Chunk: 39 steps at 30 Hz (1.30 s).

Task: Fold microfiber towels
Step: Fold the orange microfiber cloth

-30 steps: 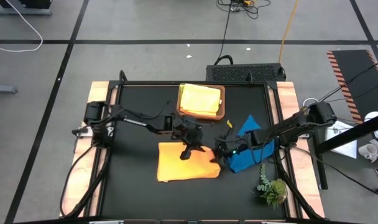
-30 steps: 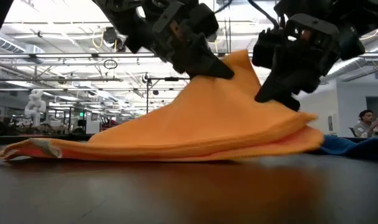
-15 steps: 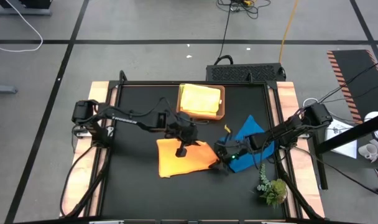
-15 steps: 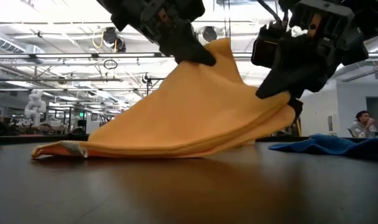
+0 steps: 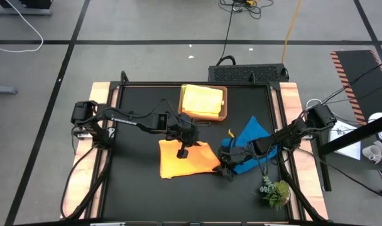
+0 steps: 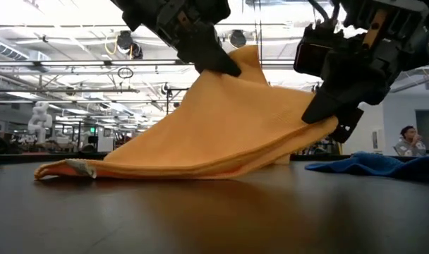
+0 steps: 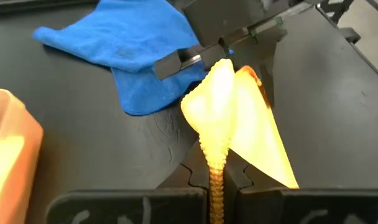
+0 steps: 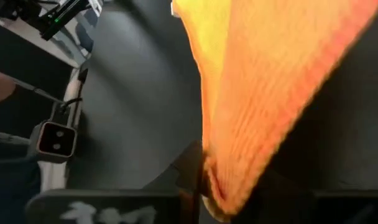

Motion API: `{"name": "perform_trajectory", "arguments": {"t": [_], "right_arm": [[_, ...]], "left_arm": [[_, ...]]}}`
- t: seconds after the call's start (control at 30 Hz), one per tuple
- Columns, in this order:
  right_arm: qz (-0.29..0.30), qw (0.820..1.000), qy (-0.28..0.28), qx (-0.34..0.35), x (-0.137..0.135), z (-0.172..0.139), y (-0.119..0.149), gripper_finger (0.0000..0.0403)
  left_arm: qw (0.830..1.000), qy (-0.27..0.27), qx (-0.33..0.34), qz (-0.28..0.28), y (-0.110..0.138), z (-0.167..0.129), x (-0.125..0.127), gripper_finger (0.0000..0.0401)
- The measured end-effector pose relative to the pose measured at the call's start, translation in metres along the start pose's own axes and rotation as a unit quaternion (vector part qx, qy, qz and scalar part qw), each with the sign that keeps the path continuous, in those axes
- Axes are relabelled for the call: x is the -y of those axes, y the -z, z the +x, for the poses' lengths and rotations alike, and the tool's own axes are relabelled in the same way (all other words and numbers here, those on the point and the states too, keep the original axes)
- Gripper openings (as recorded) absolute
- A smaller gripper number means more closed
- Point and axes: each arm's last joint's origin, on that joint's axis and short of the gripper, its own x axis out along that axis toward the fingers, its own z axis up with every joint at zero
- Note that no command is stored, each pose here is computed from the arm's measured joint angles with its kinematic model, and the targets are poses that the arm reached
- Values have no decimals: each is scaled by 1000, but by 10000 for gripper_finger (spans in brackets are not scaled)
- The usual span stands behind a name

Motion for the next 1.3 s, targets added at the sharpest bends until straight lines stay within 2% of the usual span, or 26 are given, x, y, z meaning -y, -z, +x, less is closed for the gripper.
{"name": "perform_trajectory", "arguments": {"t": [0.13, 0.27, 0.47, 0.67, 0.87, 0.97, 1.07, 1.13, 1.3], "right_arm": [[-27, 999, -2, 23, -10, -8, -2, 10], [-62, 996, -30, 65, -25, -26, -11, 3], [-103, 984, -79, 126, -45, -59, -25, 1], [-124, 971, -135, 150, -58, -84, -30, 1], [-115, 958, -218, 147, -67, -96, -34, 1], [-95, 957, -238, 138, -69, -97, -35, 0], [-75, 962, -228, 127, -65, -95, -35, 0], [-66, 969, -204, 120, -60, -93, -36, 0], [-34, 993, -76, 88, -32, -86, -34, 0]], "left_arm": [[1000, -5, 8, -9, -5, -8, 4, 2], [1000, -14, 17, -12, -14, -21, 21, 1], [997, -42, 55, -17, -30, -42, 67, 1], [990, -102, 93, -32, -37, -64, 118, 1], [981, -89, 146, -87, -40, -75, 163, 1], [977, -86, 157, -115, -39, -77, 175, 0], [975, -106, 147, -127, -35, -78, 177, 0], [977, -123, 128, -113, -31, -76, 174, 0], [975, -163, 81, -128, 0, -54, 136, 0]]}}
